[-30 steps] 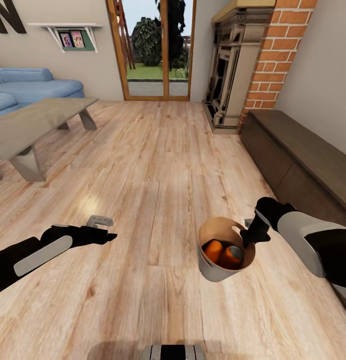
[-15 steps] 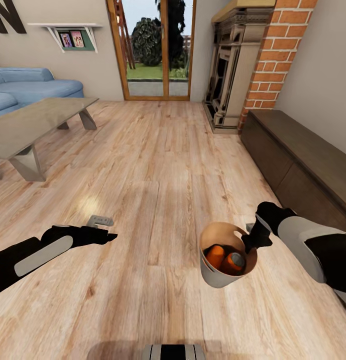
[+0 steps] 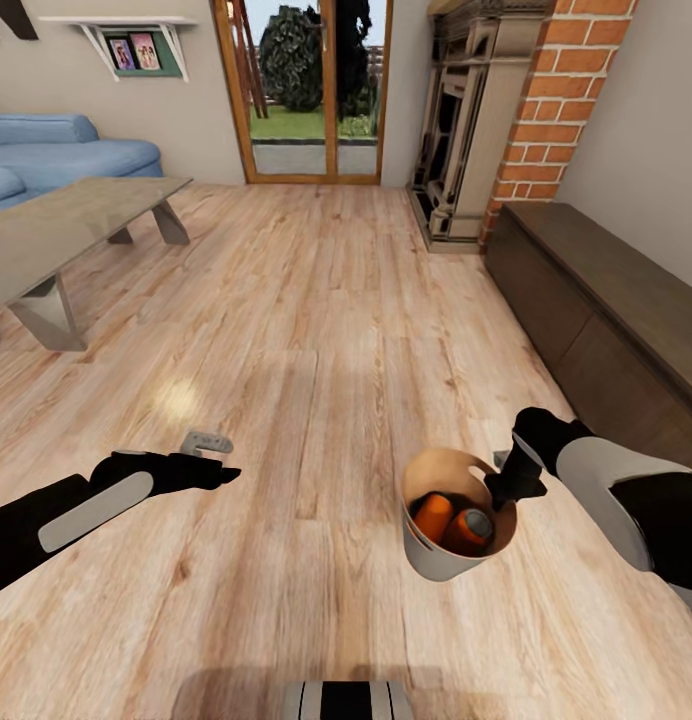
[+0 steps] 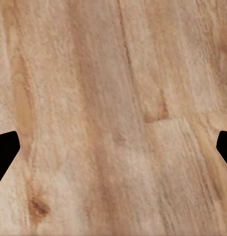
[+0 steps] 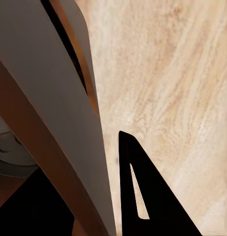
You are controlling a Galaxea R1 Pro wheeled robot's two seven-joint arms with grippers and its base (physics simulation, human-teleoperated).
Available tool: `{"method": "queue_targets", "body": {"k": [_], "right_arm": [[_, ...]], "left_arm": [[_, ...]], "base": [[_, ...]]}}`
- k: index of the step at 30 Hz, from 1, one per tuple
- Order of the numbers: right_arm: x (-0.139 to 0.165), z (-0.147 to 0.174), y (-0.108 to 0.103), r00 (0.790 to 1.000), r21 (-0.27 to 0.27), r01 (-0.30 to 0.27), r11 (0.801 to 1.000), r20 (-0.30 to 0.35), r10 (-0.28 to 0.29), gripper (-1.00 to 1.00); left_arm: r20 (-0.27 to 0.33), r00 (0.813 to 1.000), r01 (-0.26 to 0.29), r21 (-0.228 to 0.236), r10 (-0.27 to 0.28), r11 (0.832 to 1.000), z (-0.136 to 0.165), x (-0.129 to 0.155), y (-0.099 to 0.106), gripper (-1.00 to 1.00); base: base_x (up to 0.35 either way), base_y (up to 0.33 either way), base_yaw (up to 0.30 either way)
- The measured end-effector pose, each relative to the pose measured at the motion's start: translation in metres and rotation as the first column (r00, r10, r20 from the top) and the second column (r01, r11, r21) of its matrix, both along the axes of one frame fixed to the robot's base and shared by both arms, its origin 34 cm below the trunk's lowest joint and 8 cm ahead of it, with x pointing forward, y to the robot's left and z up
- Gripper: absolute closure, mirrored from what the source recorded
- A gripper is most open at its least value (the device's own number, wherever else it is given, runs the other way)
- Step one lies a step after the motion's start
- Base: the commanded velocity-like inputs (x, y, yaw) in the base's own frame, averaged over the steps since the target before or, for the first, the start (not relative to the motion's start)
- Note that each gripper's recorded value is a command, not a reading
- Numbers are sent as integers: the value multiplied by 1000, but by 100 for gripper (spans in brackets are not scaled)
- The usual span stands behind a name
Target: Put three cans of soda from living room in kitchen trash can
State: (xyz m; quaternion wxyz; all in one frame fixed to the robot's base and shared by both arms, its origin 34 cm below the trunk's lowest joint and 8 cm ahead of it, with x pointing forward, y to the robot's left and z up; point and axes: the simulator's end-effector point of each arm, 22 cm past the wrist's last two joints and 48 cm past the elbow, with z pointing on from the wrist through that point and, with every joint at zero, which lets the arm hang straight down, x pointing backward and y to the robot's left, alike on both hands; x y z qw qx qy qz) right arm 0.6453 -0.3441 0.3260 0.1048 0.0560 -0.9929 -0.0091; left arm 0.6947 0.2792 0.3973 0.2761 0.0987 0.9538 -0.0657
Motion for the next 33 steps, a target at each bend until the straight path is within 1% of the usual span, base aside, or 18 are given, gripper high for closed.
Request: {"method": "queue_targets", "body": {"k": [6,10,19,21,26,30,33], "right_arm": [[-7,-16,4,999,20,20,1000,-27,-19,100],[-11,-21,0,999,6,9,1000,-38,-9,100],[-20,-42,1,997,15,22,1000,-75,-21,100],[-23,-45,-3,996,12,29,999,-82,-28,100],[-25,-45,-13,996,-11,16,1000,-85,-17,100],[-29,-55,-8,994,6,34,999,-100,-33,100],[-30,-57,-9,994,3,32,999,-104,-31,100]], "left_arm": [[-25,1000,1,-2,-1,1000,-16,-3,-1,-100],[-29,1000,1,-2,-1,1000,-18,-3,-1,-100],[-67,998,0,-2,0,1000,-42,-9,-1,-100],[-70,998,1,-3,-1,1000,-44,-9,-2,-100],[-69,998,4,-8,-5,1000,-44,-9,-3,-100],[-87,996,3,-9,-4,1000,-54,-12,-3,-100],[-91,996,3,-10,-4,1000,-57,-13,-3,-100]], "base": [[0,0,0],[0,0,0],[0,0,0],[0,0,0],[0,0,0],[0,0,0],[0,0,0]]}}
